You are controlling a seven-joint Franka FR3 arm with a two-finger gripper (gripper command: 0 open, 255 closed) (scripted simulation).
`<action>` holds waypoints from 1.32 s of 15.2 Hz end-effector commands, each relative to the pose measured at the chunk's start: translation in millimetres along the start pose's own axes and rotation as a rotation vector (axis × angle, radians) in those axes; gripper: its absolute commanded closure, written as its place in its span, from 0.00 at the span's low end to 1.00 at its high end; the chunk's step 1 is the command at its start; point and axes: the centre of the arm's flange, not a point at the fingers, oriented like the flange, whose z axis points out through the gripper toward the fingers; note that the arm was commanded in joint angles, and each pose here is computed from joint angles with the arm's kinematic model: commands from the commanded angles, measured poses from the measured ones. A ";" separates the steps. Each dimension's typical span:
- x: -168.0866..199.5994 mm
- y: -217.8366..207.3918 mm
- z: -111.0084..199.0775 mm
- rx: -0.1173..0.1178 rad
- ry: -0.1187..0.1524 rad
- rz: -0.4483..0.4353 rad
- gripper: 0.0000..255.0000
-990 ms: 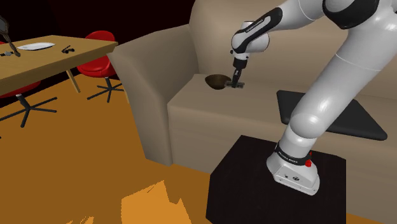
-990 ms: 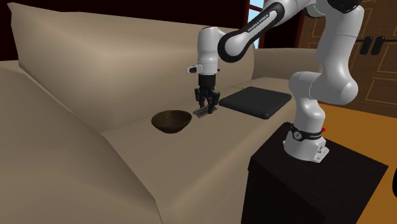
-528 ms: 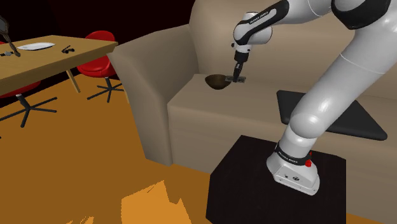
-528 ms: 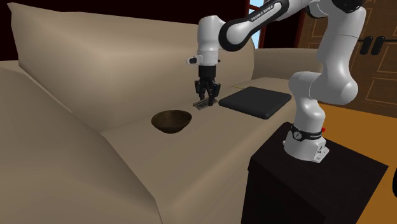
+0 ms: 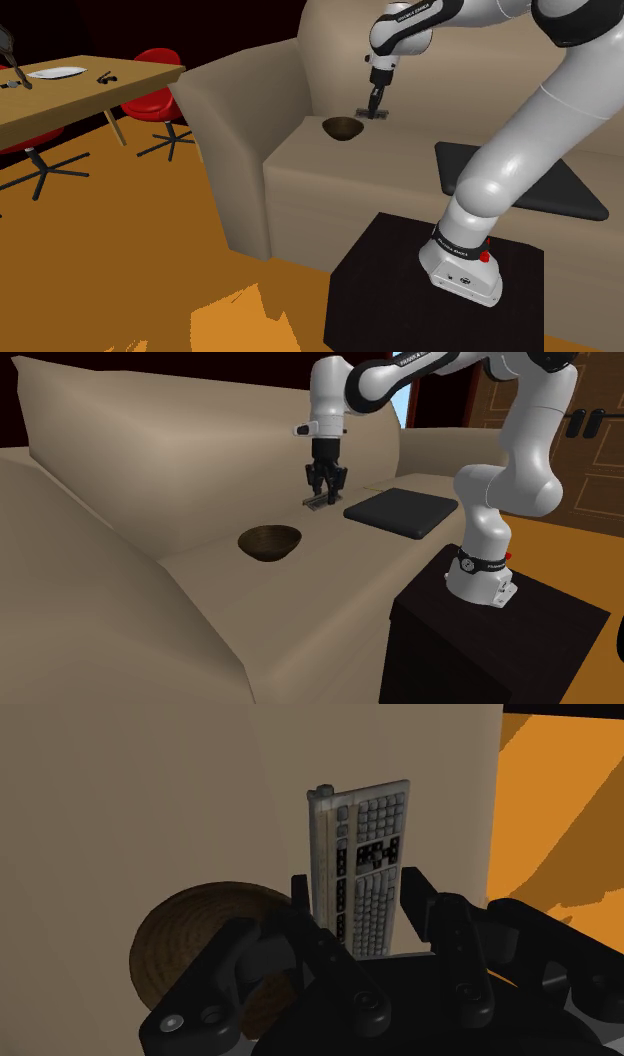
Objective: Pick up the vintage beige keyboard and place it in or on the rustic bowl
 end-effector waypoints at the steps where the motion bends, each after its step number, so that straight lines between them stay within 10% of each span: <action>1: 0.0 -0.2 -10.9 0.000 0.000 0.000 1.00; 20: 125.3 89.6 -4.0 0.000 0.000 0.000 1.00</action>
